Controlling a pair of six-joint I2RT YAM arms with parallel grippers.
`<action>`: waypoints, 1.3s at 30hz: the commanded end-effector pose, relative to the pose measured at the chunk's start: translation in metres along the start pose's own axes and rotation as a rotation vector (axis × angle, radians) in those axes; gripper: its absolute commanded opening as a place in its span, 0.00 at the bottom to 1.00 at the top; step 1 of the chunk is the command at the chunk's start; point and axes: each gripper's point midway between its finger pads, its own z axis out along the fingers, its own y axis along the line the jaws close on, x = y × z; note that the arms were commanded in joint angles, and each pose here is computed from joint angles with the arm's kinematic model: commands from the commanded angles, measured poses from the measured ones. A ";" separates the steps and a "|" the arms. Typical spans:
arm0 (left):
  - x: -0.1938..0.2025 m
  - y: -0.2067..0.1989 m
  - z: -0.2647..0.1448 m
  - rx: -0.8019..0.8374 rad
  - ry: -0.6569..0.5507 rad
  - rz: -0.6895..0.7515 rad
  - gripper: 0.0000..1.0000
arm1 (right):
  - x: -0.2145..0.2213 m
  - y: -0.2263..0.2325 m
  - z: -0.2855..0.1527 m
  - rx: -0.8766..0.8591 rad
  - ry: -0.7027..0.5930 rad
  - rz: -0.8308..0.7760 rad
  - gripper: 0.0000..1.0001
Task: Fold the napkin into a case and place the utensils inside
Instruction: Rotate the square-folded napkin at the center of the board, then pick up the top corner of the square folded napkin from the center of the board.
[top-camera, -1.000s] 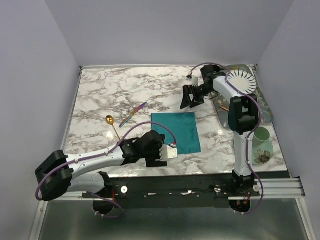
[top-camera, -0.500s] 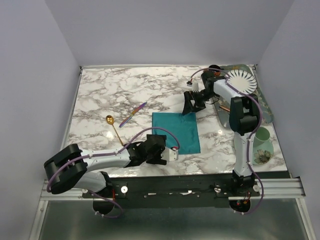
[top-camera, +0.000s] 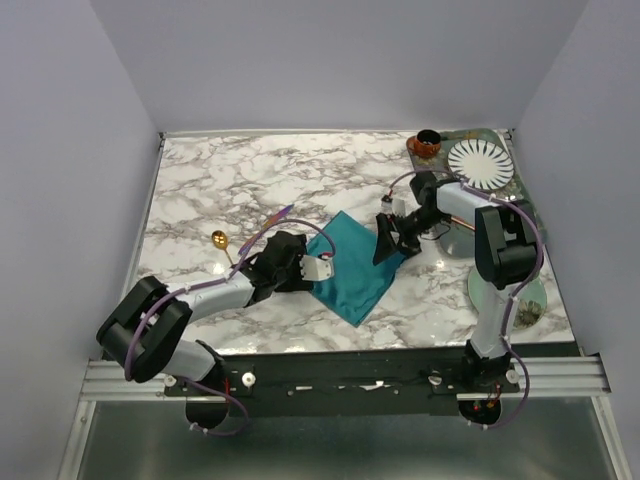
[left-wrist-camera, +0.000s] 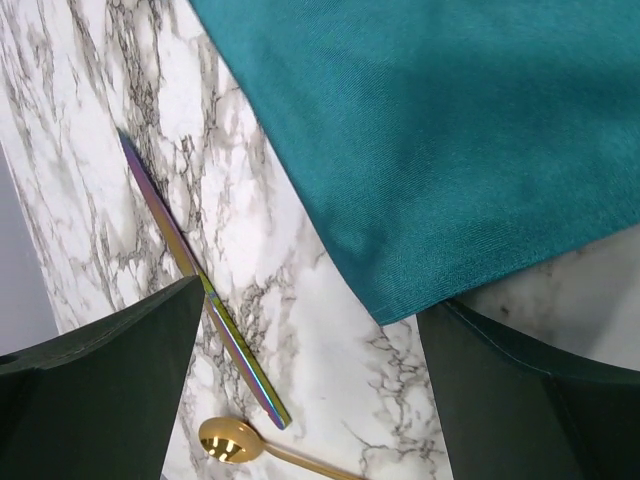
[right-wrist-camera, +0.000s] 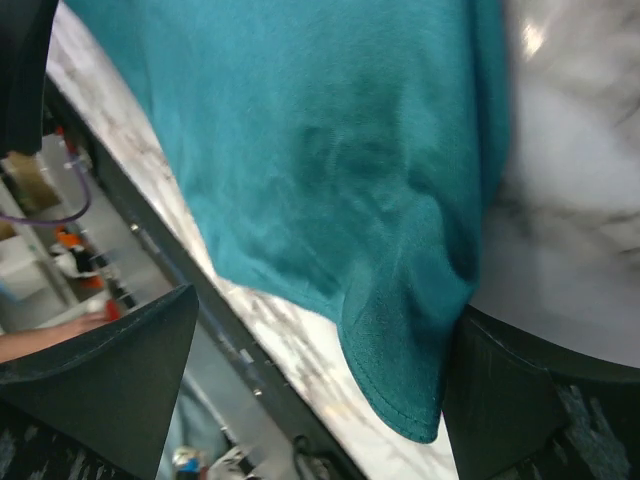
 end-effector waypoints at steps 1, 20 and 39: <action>-0.007 0.014 0.021 0.048 -0.064 -0.012 0.99 | 0.037 0.019 0.013 -0.068 0.049 0.123 1.00; 0.002 0.036 -0.048 0.225 -0.213 -0.235 0.99 | 0.063 0.019 -0.055 0.221 0.017 0.080 1.00; -0.072 -0.089 -0.103 0.472 -0.509 -0.008 0.98 | 0.075 0.017 -0.001 0.038 0.079 0.097 0.52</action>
